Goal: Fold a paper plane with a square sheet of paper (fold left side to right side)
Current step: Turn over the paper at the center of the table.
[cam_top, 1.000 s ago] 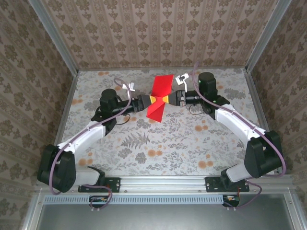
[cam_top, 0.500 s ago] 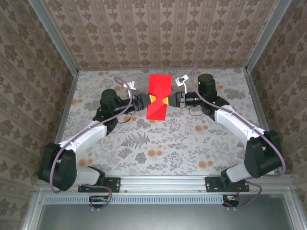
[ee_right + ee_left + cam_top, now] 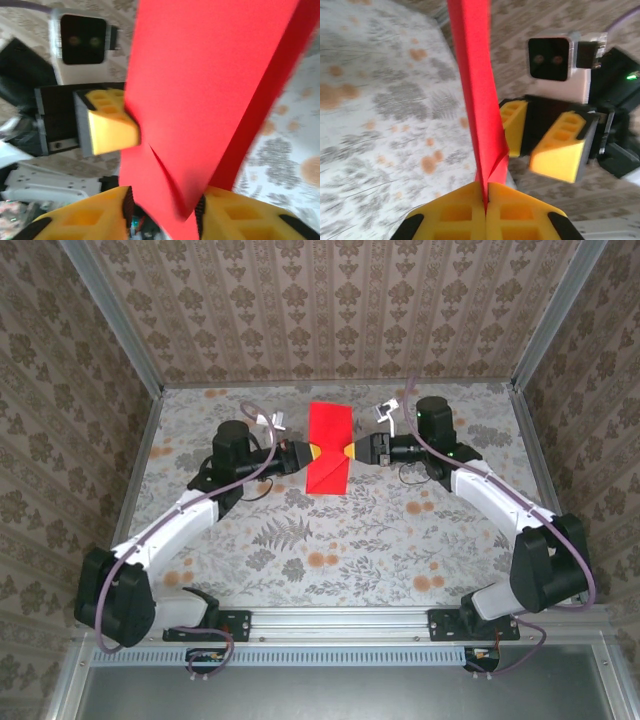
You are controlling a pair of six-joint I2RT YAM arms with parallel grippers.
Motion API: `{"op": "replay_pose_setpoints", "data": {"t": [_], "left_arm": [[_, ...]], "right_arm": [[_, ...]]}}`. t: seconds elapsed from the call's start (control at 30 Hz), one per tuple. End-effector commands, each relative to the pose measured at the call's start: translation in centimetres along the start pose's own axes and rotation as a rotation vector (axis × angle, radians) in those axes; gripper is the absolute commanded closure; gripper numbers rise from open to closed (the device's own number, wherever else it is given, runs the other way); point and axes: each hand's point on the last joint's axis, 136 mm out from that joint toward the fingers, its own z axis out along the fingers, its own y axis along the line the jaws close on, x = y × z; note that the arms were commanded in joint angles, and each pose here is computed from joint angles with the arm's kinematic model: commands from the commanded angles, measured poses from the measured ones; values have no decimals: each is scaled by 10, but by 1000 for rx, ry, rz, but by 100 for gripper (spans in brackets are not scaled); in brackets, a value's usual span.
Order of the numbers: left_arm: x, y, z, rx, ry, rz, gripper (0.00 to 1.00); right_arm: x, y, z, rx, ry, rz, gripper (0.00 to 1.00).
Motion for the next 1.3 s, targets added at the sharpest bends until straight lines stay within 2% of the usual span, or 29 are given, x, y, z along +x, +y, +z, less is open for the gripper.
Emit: {"op": "replay_pose_setpoints", "data": {"t": [0.0,0.2,0.3,0.5,0.53,0.6,0.8,0.93,1.03,1.27], "left_arm": [[14,19,-17,-307,66,160,97],[41,51,-27,-715,207,295,100],[49,65,-35,-938,267,350,100],[54,83,-50,-1364,352,427,100],[55,86,-49,-1408,364,435,100],[59,92,-44,-1486,381,424,100],[74,109,-25,-1670,440,358,100],[87,122,-8,-1742,506,309,100],[100,133,9,-1728,567,282,100],[126,152,49,-1571,643,209,100]], "right_arm": [[2,-30,-32,252,-44,5,52],[17,-104,-107,810,-69,94,44],[33,-126,-144,1020,-78,152,36],[50,-143,-191,1265,-150,201,5],[52,-145,-196,1293,-156,206,1],[56,-147,-205,1342,-162,212,1],[61,-148,-212,1376,-168,222,0],[62,-149,-211,1366,-170,222,0],[64,-149,-209,1357,-167,224,0],[67,-150,-205,1335,-161,230,0]]}}
